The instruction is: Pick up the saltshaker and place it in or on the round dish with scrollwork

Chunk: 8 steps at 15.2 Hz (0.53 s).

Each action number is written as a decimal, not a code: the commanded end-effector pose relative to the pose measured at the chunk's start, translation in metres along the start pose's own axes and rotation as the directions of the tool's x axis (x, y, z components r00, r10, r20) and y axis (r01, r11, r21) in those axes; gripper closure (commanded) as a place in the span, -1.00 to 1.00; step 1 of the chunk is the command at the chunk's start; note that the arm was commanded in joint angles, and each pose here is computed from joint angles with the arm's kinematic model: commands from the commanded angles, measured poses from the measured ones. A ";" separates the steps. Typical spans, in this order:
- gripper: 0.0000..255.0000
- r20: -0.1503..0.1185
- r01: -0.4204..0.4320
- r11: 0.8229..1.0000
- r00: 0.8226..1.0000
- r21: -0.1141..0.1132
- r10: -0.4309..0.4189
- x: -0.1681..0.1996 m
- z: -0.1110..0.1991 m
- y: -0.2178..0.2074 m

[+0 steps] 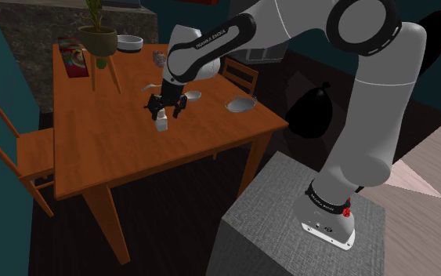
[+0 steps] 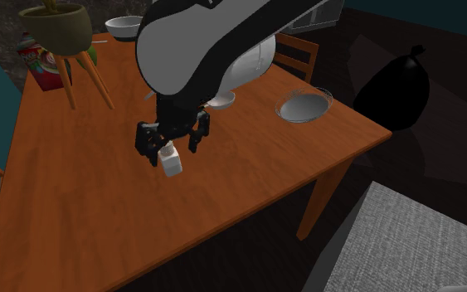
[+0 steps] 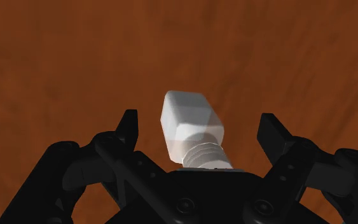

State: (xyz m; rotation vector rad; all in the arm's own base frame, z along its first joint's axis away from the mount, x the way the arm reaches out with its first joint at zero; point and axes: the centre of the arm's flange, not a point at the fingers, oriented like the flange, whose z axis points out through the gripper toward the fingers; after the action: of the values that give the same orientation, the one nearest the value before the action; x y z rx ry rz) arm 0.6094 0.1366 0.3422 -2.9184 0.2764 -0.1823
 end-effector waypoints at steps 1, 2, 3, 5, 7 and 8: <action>-1.00 0.000 0.000 1.000 1.000 0.000 0.000 0.000 0.011 0.000; -1.00 0.000 0.000 1.000 1.000 0.000 0.000 0.000 0.014 0.000; -1.00 0.000 0.000 1.000 1.000 0.000 0.000 0.000 0.014 0.000; -1.00 0.000 0.000 1.000 1.000 0.000 0.000 0.000 0.014 0.000; -1.00 0.000 0.000 1.000 1.000 0.000 0.000 0.000 0.014 0.000; -1.00 0.000 0.000 1.000 1.000 0.000 0.000 0.000 0.014 0.000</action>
State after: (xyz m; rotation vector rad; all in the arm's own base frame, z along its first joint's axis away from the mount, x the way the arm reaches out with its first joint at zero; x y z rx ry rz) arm 0.6116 0.1395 0.3289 -2.9181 0.2764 -0.1829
